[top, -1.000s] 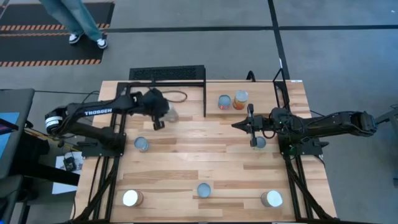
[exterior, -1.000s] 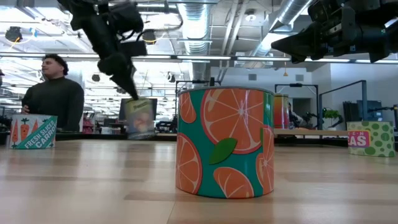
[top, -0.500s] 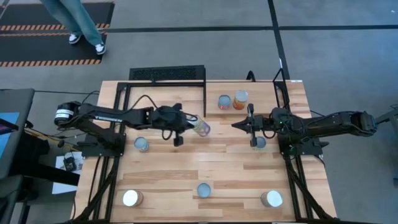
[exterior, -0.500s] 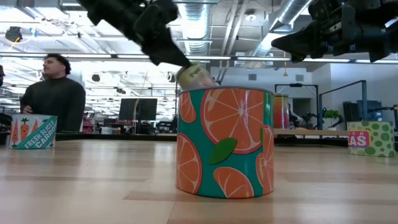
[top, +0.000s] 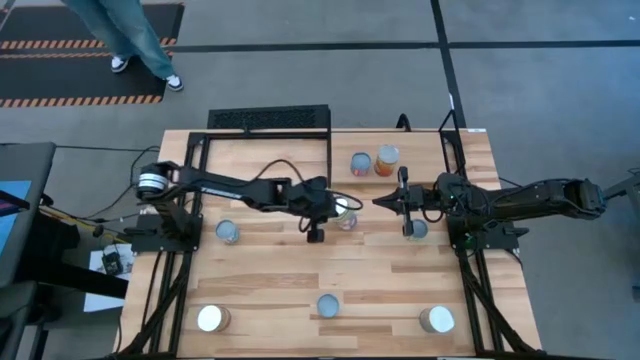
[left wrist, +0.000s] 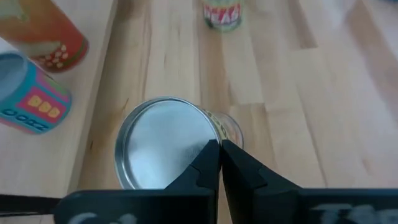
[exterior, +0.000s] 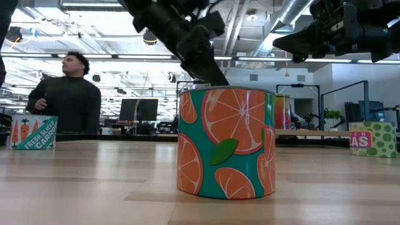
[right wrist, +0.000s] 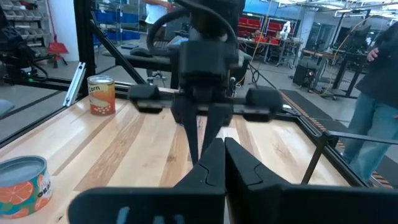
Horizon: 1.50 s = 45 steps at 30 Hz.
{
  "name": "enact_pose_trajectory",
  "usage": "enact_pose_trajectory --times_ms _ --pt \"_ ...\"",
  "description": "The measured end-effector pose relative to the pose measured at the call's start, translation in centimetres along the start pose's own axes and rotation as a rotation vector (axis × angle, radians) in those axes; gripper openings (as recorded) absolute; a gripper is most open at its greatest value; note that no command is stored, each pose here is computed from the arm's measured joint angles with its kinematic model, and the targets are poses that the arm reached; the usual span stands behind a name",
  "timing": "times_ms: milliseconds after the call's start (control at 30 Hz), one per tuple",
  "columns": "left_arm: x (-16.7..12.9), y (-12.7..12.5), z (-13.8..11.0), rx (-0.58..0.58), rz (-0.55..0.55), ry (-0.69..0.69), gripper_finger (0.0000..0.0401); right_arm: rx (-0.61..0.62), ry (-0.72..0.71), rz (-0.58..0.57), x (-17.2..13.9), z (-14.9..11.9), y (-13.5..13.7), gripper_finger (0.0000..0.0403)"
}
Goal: Pick and place cans onto a shelf
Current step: Put the top canned peaches on the shelf
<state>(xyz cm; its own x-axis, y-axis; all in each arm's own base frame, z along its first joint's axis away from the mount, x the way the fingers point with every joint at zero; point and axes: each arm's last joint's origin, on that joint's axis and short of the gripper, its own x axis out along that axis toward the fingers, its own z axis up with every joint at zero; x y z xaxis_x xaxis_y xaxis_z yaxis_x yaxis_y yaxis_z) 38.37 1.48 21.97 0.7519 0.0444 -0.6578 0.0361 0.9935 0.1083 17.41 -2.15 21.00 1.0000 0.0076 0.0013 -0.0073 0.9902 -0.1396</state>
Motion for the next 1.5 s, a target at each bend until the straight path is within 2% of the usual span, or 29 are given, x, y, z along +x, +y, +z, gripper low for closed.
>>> enact_pose_trajectory --times_ms 167,333,733,867,1000,1100,1233,1500 --pt "1.4 0.1 0.7 0.005 0.004 0.021 0.0000 -0.002 0.000 0.000 0.0 0.0 0.0 0.0011" --pt "1.5 0.1 1.2 0.017 0.006 0.006 0.0002 -0.013 0.016 0.002 0.0 -0.2 0.0 0.0011" --pt "1.4 0.2 1.3 0.049 0.008 -0.008 0.0046 -0.015 0.018 0.002 0.0 -0.2 0.0 0.0011" --pt "0.8 0.3 1.5 0.085 0.018 -0.012 0.0045 -0.015 0.022 0.004 0.0 -0.2 0.0 0.0011" --pt "-1.2 0.7 1.9 0.079 0.033 -0.073 0.0015 -0.014 0.027 0.009 0.0 -0.3 0.1 0.0011" --pt "-2.6 0.9 0.8 0.042 0.024 -0.102 0.0005 -0.014 0.029 0.009 0.0 -0.3 0.1 0.0011" --pt "-4.3 0.6 -1.5 -0.005 0.032 -0.216 0.0005 -0.003 0.030 0.009 0.0 -0.2 0.1 0.0011" --pt "-6.6 0.1 -8.0 -0.067 0.051 -0.469 0.0002 0.044 0.075 0.029 1.6 1.5 0.4 0.0011"
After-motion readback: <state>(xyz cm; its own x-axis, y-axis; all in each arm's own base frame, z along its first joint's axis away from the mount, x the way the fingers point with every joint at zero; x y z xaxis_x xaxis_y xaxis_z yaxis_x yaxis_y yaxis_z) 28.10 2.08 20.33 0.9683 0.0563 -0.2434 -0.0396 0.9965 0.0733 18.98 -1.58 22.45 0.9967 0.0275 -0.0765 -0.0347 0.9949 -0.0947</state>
